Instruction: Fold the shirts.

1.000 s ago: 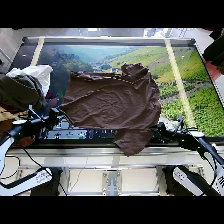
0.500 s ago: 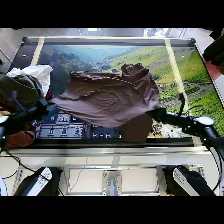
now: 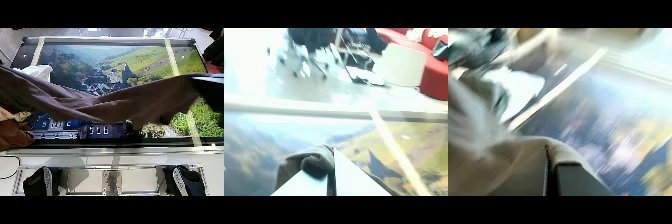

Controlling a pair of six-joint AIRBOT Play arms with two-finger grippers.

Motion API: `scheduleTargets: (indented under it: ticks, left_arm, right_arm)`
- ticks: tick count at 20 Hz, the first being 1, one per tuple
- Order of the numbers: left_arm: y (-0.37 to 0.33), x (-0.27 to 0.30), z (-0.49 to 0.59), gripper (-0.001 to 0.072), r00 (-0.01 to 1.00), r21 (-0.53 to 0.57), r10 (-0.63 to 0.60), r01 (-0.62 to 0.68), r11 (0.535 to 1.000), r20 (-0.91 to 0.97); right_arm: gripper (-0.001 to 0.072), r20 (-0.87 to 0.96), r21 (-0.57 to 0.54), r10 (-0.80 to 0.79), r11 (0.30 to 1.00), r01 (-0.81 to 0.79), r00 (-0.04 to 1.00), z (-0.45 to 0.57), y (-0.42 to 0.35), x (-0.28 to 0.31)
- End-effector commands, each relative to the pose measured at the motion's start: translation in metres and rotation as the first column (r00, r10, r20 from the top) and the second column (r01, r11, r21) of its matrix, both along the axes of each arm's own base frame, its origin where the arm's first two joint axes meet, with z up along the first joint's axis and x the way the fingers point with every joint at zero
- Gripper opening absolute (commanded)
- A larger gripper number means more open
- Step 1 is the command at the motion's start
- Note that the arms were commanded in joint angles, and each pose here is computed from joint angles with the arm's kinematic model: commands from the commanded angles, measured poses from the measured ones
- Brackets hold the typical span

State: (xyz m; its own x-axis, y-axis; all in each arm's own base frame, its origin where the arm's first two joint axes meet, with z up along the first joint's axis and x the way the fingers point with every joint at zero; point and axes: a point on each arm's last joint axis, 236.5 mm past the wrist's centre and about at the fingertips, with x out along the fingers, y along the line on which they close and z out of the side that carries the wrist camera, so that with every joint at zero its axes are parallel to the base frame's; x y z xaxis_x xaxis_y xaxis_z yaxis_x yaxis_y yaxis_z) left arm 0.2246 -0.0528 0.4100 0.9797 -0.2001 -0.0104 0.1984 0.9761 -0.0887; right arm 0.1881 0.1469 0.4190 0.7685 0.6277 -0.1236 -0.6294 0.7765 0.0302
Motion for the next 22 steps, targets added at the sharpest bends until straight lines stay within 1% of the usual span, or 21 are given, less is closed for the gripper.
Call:
scheduleTargets:
  ticks: [1,2,3,4,6,8,10,11,12,14,15,16,17,18,19,20,22]
  left_arm:
    - [-0.003,-0.051,0.078,0.0007,0.983,0.192,0.127,-0.151,0.97,0.132]
    - [0.003,-0.048,0.088,0.0007,0.984,0.195,0.131,-0.152,0.969,0.118]
    - [0.008,-0.036,0.09,0.0006,0.989,0.182,0.117,-0.131,0.975,0.088]
    - [0.01,-0.016,0.084,0.0006,0.996,0.155,0.077,-0.082,0.985,0.041]
    - [0.021,0.034,0.047,0.0006,0.992,0.077,-0.005,0.015,0.997,-0.125]
    - [0.037,0.084,-0.003,0.0006,0.95,-0.001,-0.071,0.074,0.997,-0.303]
    - [0.046,0.13,-0.061,0.0006,0.878,-0.055,-0.124,0.111,0.992,-0.462]
    - [0.046,0.152,-0.091,0.0006,0.835,-0.063,-0.143,0.13,0.99,-0.532]
    - [0.043,0.174,-0.129,0.0006,0.777,-0.054,-0.151,0.149,0.987,-0.611]
    - [0.035,0.214,-0.21,0.0007,0.645,0.006,-0.119,0.188,0.982,-0.755]
    - [0.034,0.232,-0.255,0.0007,0.578,0.049,-0.08,0.205,0.977,-0.812]
    - [0.038,0.25,-0.293,0.0007,0.531,0.1,-0.024,0.203,0.974,-0.847]
    - [0.046,0.27,-0.329,0.0007,0.503,0.149,0.047,0.164,0.975,-0.863]
    - [0.056,0.29,-0.361,0.0007,0.492,0.196,0.117,0.113,0.974,-0.863]
    - [0.06,0.308,-0.384,0.0007,0.497,0.224,0.156,0.08,0.971,-0.854]
    - [0.06,0.325,-0.403,0.0007,0.516,0.234,0.17,0.06,0.97,-0.839]
    - [0.05,0.35,-0.424,0.0007,0.567,0.233,0.161,0.057,0.971,-0.808]
  right_arm:
    - [0.0009,0.259,-0.073,-0.224,0.965,0.251,0.939,0.079,-0.029,-0.049]
    - [0.0008,0.283,-0.079,-0.311,0.935,0.345,0.907,0.088,-0.05,-0.043]
    - [0.0008,0.276,-0.094,-0.367,0.909,0.405,0.888,0.088,-0.067,-0.03]
    - [0.0008,0.23,-0.119,-0.402,0.892,0.436,0.886,0.077,-0.081,-0.01]
    - [0.0009,0.043,-0.183,-0.407,0.895,0.408,0.912,0.032,-0.094,0.04]
    - [0.0008,-0.164,-0.226,-0.393,0.908,0.353,0.905,-0.026,-0.106,0.097]
    - [0.0008,-0.372,-0.228,-0.352,0.932,0.283,0.859,-0.096,-0.113,0.151]
    - [0.0008,-0.472,-0.209,-0.322,0.945,0.251,0.82,-0.135,-0.114,0.176]
    - [0.0008,-0.537,-0.194,-0.298,0.954,0.229,0.789,-0.169,-0.116,0.197]
    - [0.0008,-0.626,-0.144,-0.271,0.962,0.234,0.731,-0.233,-0.121,0.239]
    - [0.0008,-0.659,-0.139,-0.28,0.957,0.253,0.698,-0.265,-0.126,0.259]
    - [0.0008,-0.686,-0.138,-0.285,0.954,0.265,0.669,-0.294,-0.128,0.276]
    - [0.0008,-0.709,-0.137,-0.289,0.951,0.275,0.644,-0.323,-0.128,0.294]
    - [0.0008,-0.719,-0.139,-0.298,0.947,0.29,0.628,-0.349,-0.127,0.311]
    - [0.0008,-0.718,-0.142,-0.316,0.939,0.315,0.62,-0.373,-0.127,0.329]
    - [0.0008,-0.707,-0.145,-0.34,0.928,0.343,0.62,-0.392,-0.127,0.345]
    - [0.0009,-0.675,-0.135,-0.383,0.905,0.404,0.631,-0.419,-0.127,0.376]
